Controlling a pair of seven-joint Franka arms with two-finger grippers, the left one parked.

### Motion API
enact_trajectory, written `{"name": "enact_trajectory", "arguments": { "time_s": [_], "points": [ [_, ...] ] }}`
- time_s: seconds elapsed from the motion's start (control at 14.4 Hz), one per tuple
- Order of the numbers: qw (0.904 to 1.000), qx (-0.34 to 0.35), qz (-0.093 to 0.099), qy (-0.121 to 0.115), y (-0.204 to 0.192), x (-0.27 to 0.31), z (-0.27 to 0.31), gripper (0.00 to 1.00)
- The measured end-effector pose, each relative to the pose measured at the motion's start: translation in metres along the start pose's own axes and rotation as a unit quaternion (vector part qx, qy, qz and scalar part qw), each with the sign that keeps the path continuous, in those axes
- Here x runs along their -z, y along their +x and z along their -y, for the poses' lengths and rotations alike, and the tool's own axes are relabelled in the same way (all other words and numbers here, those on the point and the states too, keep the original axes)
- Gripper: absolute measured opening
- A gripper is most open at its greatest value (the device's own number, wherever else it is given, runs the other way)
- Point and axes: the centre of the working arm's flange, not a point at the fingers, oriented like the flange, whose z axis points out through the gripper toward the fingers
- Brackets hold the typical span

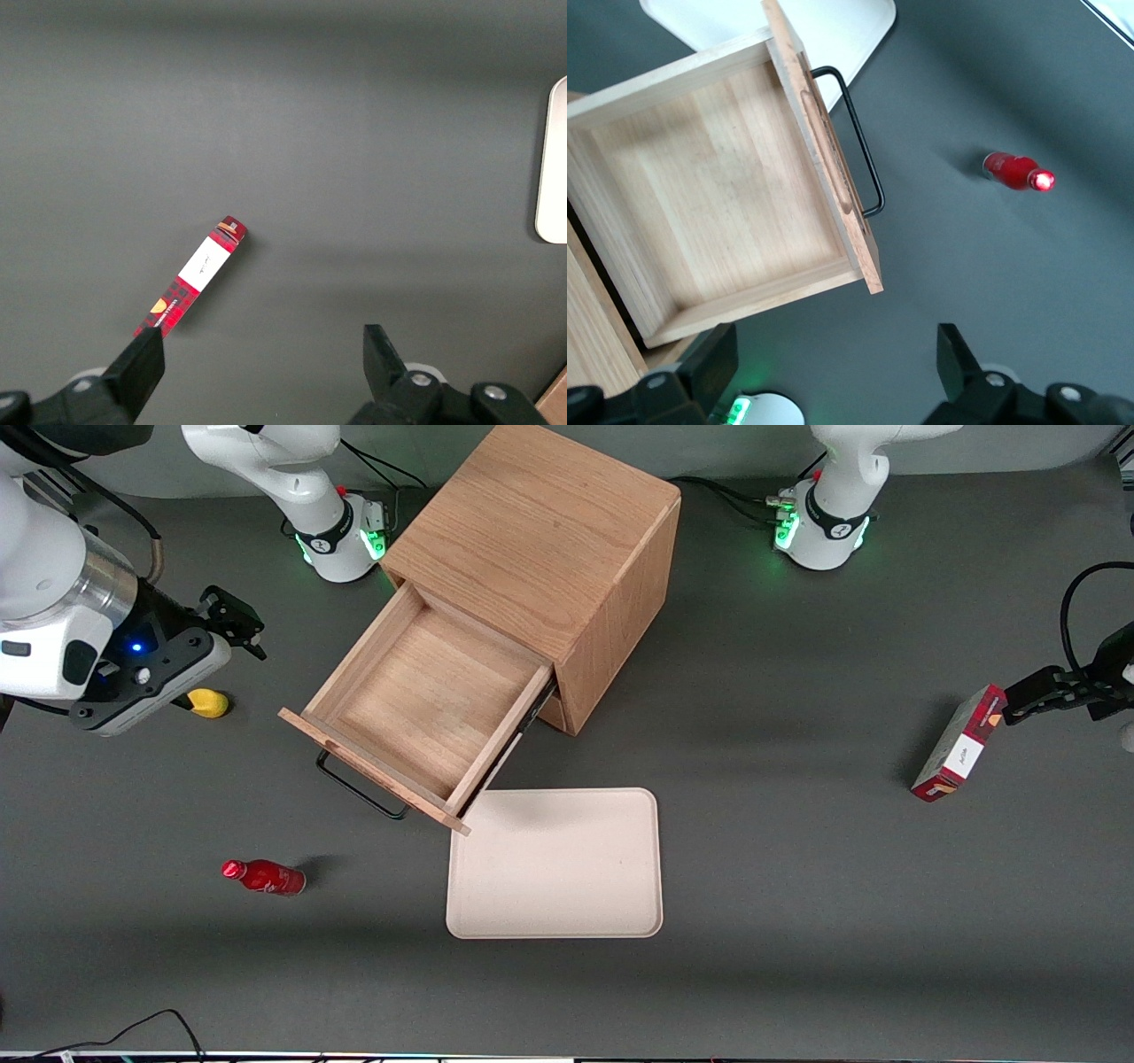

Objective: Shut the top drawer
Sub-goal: 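Move the right gripper toward the open drawer's front panel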

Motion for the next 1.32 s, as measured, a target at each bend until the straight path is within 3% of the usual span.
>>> {"name": "enact_trajectory", "arguments": {
  "time_s": [0.14,0.35,0.56,0.77,0.97,1.18,1.32],
  "points": [
    [0.9990,0.038,0.010,0.023,0.002,-0.010,-0.002,1.00],
    [0.9930,0.060,0.016,0.101,0.006,-0.035,-0.017,1.00],
    [0.9856,0.069,0.028,0.152,0.004,-0.051,-0.036,1.00],
    [0.9841,0.068,0.026,0.162,0.005,-0.051,-0.046,1.00],
    [0.9852,0.067,0.016,0.157,0.004,-0.045,-0.048,1.00],
    [0.9880,0.056,-0.005,0.144,0.006,-0.042,-0.058,1.00],
    [0.9881,0.052,-0.008,0.144,0.012,-0.050,-0.064,1.00]
  ]
}}
